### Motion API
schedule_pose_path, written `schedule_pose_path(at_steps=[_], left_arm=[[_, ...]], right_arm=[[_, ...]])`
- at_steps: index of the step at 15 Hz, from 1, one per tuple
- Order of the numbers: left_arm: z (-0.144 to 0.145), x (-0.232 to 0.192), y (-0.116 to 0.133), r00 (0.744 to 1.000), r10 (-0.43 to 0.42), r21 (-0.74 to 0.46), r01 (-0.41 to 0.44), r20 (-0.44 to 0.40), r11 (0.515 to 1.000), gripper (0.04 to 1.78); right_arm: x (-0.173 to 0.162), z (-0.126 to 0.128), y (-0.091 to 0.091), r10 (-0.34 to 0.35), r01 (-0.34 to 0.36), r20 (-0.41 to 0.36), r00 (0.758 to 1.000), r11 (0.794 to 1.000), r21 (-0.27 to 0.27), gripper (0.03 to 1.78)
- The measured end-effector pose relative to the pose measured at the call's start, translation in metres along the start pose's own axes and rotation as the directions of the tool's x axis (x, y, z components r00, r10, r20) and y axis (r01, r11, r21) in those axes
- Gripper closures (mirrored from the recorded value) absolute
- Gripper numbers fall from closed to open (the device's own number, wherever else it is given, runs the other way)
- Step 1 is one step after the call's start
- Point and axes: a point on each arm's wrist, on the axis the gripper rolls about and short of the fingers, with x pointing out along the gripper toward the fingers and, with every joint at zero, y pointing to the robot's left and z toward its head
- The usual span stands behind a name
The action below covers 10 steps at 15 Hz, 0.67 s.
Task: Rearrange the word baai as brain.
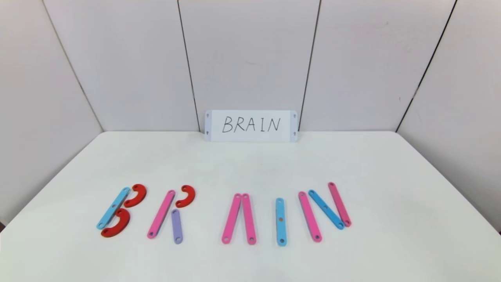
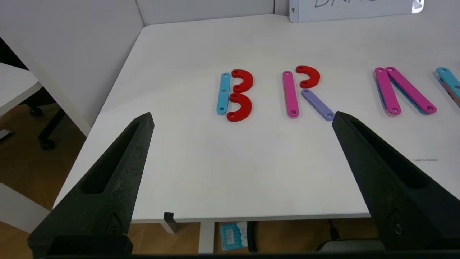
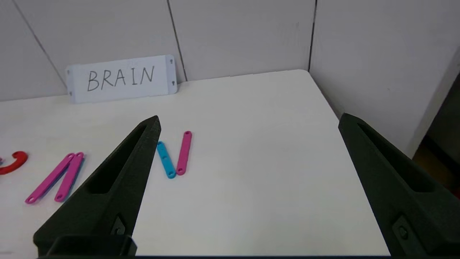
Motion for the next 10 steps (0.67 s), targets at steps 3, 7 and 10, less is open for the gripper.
schedule_pose_path(at_steps=[3, 7, 10], left_arm=[[-0.013, 0.005, -0.001, 0.995, 0.014, -0.005, -0.013, 0.101, 1.000, 0.08], [-0.046, 0.032, -0.004, 0.987, 0.020, -0.005, -0.019, 0.161, 1.000, 0.08], [-0.073, 0.046, -0.007, 0.994, 0.004, -0.003, -0.004, 0.112, 1.000, 0.08]], right_arm=[[-0.007, -0.029, -0.002, 0.078, -0.076, 0.015, 0.997, 0.992, -0.097, 0.08], [0.004, -0.071, -0.006, 0.108, -0.094, 0.060, 0.992, 0.976, -0.198, 0.08], [0.015, -0.102, -0.009, 0.100, -0.090, 0.035, 0.994, 0.971, -0.222, 0.08]])
